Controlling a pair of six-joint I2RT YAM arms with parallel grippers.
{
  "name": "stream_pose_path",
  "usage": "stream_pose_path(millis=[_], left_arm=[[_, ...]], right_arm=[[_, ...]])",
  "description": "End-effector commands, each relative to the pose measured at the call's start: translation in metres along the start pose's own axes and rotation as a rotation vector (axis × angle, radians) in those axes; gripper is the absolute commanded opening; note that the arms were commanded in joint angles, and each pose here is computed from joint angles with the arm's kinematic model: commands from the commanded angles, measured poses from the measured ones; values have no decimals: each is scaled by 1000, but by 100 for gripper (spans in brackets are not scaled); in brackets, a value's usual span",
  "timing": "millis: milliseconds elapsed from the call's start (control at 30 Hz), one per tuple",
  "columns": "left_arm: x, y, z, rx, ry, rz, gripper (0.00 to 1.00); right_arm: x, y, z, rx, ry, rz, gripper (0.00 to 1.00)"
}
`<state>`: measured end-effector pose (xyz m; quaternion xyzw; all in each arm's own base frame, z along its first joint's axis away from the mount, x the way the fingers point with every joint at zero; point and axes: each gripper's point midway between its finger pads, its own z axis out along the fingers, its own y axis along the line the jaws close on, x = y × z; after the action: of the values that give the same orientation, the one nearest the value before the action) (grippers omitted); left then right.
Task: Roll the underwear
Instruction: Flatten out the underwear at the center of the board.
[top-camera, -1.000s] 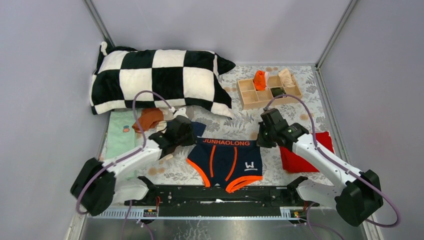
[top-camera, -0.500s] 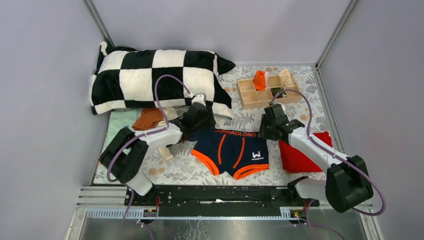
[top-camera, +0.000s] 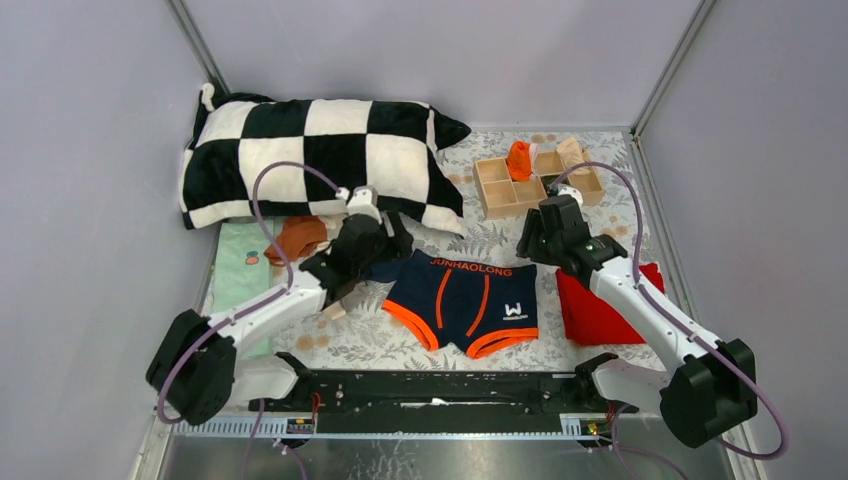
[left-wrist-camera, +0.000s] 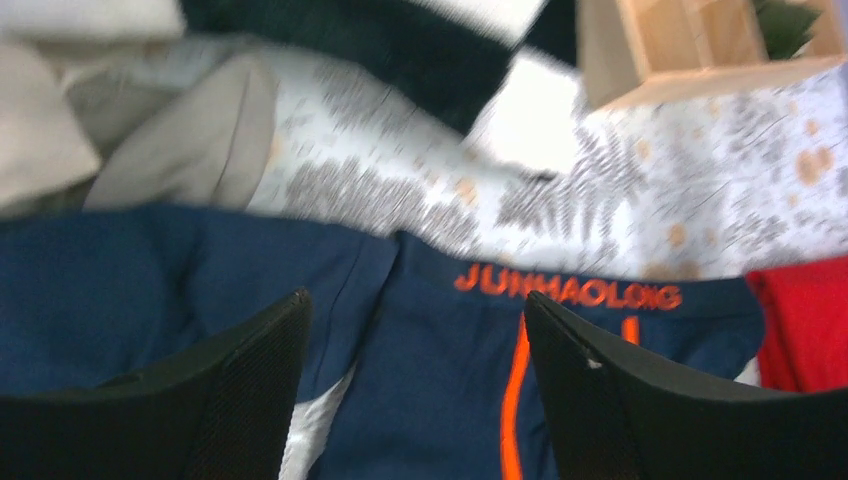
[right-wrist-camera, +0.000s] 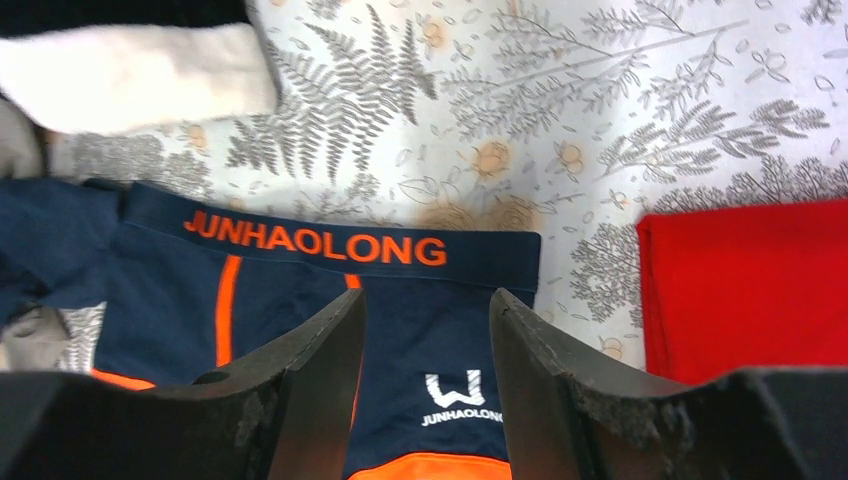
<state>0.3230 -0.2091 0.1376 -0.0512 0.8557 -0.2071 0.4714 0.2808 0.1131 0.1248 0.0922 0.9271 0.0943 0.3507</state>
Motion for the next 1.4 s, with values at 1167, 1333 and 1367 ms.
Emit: stream_pose_path(millis=[1167, 1333, 1367], left_arm=[[-1, 103, -27, -278, 1, -231, 99], [3, 85, -57, -164, -35, -267, 99], [12, 84, -59, -138, -22, -275, 99]], right_arm=[[-1, 101, -2, -202, 63, -101, 54], [12, 162, 21, -264, 119, -151, 54], [11, 175, 27, -271, 122, -158, 54]])
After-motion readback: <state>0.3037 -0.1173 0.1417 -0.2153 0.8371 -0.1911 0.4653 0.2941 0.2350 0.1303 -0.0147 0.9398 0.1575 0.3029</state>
